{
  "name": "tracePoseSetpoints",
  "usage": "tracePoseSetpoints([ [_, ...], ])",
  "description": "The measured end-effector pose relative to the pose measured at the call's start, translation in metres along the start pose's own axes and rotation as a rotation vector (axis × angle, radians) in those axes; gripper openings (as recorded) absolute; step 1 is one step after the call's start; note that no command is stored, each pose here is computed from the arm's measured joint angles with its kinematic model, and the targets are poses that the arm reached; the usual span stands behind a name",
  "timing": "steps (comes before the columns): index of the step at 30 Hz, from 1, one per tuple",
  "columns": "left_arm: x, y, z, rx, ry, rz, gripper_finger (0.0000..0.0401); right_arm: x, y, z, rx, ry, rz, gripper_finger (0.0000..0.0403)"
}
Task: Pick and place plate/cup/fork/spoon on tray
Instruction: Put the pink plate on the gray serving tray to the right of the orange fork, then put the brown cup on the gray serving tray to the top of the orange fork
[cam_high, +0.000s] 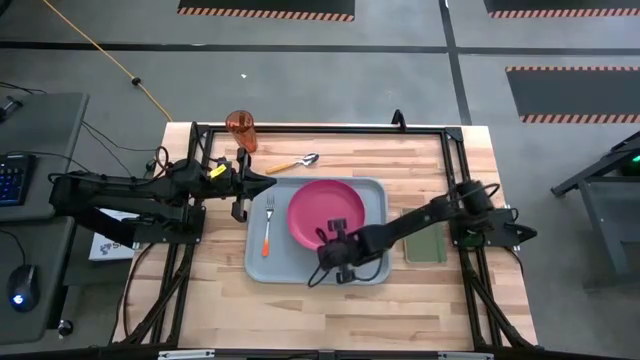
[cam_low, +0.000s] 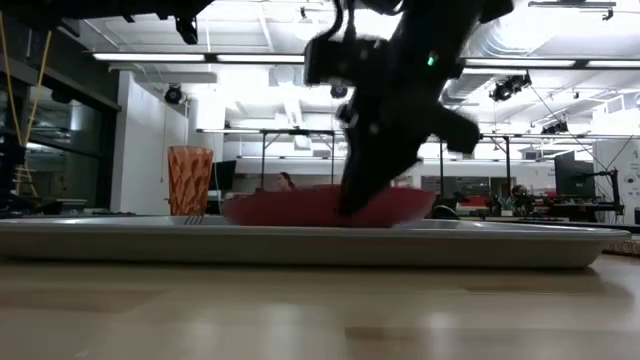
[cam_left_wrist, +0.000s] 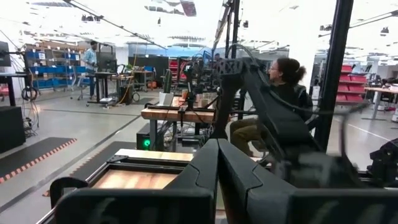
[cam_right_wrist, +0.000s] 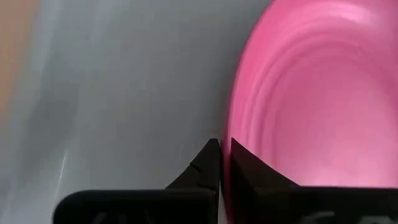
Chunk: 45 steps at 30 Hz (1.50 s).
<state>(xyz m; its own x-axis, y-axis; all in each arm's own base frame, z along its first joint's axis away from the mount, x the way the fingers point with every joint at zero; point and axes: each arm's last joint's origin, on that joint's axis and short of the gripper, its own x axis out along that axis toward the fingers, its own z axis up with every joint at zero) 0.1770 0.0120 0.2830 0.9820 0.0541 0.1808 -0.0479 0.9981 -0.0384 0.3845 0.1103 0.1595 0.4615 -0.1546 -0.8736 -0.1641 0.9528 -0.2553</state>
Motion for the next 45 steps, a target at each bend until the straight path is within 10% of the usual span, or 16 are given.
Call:
tracePoseSetpoints([
  [13,0.000,0.000,-0.001,0.000,0.007,0.000,0.0001,0.017,0.007,0.007,0.052,0.047,0.042,0.0009],
  [25,0.000,0.000,-0.001,0.000,0.007,0.000,0.0000,0.017,0.011,0.005,0.126,0.069,0.132,0.0107],
  [33,0.000,0.000,-0.001,0.000,0.007,0.000,0.0000,-0.005,0.006,0.026,0.108,0.080,0.182,0.0186],
  [45,0.000,0.000,-0.003,0.000,0.028,0.001,0.0000,-0.037,-0.007,0.011,0.062,0.234,0.099,0.0195],
])
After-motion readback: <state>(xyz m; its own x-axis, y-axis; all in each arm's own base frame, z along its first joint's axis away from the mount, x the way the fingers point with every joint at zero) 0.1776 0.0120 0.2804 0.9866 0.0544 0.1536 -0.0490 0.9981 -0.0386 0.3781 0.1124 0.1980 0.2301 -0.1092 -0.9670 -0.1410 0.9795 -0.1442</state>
